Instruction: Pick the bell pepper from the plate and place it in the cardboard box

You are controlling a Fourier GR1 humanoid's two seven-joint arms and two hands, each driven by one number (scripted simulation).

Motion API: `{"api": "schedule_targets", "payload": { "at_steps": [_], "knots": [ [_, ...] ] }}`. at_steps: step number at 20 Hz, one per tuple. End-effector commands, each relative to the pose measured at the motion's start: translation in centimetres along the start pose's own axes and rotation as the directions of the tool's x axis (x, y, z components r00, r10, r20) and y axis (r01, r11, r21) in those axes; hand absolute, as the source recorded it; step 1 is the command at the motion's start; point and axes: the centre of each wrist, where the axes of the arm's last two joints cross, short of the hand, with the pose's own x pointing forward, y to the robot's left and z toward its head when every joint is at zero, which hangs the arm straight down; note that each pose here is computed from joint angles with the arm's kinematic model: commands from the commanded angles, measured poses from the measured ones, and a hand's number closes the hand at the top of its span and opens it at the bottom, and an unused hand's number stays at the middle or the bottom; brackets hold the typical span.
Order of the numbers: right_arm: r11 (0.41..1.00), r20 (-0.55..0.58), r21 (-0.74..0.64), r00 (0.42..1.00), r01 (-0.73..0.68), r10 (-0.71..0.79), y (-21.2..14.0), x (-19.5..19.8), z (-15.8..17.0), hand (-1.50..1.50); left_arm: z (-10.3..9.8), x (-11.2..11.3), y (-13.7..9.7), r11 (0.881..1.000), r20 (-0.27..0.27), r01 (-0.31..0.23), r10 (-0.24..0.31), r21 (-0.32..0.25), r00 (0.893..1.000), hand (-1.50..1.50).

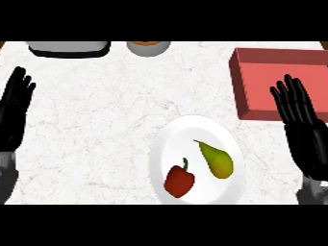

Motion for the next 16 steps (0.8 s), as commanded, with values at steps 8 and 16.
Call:
{"api": "schedule_targets", "payload": {
  "at_steps": [8,16],
  "knots": [
    [0.701,-0.301,-0.311,0.766,-0.642,0.568,-4.6,4.1,4.7,-1.50,0.7,0.7,-1.0,0.948,0.127,0.202,-0.175,-0.245,0.976,0.00],
    [0.514,-0.293,-0.132,0.528,-0.848,0.797,0.8,8.3,9.5,-1.50,1.0,1.5,-2.3,0.917,0.186,0.204,-0.146,-0.343,0.972,0.00]
  ]
}}
